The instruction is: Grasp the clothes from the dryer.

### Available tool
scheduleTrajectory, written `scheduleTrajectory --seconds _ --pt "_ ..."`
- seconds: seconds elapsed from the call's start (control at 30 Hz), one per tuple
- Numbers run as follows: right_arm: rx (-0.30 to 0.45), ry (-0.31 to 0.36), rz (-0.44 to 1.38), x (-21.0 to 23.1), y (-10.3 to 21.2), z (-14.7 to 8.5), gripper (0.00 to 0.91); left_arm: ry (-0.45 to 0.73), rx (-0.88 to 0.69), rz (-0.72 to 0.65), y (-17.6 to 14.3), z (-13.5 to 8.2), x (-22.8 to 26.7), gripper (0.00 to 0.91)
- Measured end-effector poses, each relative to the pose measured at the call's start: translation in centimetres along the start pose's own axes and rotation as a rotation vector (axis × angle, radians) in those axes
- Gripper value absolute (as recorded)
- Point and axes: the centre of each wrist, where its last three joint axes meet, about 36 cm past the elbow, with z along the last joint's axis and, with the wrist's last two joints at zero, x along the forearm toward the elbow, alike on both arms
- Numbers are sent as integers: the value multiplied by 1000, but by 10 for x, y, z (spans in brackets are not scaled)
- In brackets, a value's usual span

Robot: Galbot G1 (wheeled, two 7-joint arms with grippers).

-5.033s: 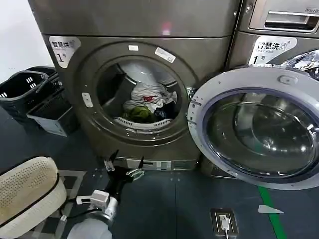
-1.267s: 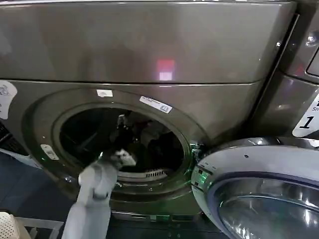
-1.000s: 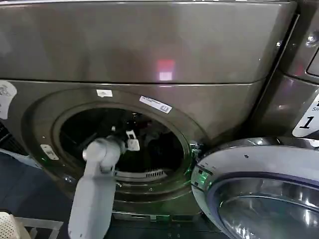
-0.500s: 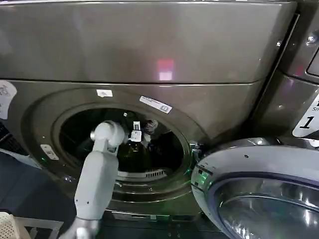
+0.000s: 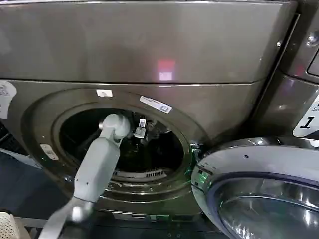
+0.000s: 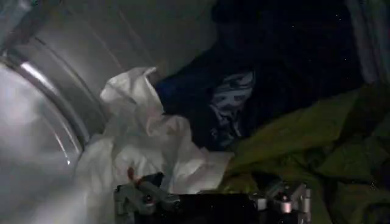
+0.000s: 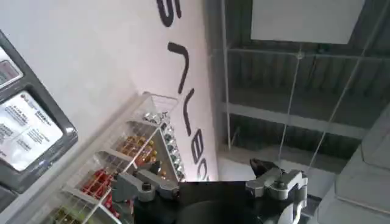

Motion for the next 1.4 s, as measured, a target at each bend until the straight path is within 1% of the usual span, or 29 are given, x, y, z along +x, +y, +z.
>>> scheduleTrajectory --seconds 0.37,0.6,0.63,0.67,0.7,0.73,0.8,0.87,1.23,1.3,1.4 --pt "-4 -4 -6 0 2 -1 907 -105 50 84 -17 -6 -24 907" --pt "-9 -9 -7 0 1 -1 907 -108 63 127 -22 -7 -38 907" --pt "-10 -8 -7 0 1 -1 907 -107 66 132 -22 -7 -40 626" --pt "-9 -9 -6 0 0 -1 907 -106 67 135 -23 -8 -41 296" --pt "-9 -9 -6 0 0 -1 907 -107 68 138 -24 -8 -42 159" --pt "-10 -9 -6 0 0 -1 907 -108 71 140 -25 -8 -42 102" --pt "-10 -9 -6 0 0 -1 907 -111 73 144 -25 -8 -43 57" --pt "-10 -10 -5 0 0 -1 907 -112 78 152 -26 -7 -45 46" --pt "-12 -11 -3 -1 0 -1 907 -130 89 160 -25 -9 -45 34" --pt "-12 -12 -3 -1 0 -1 907 -130 87 160 -24 -9 -45 0" --pt "-13 -12 -3 -1 1 -1 907 -133 87 159 -24 -9 -44 0"
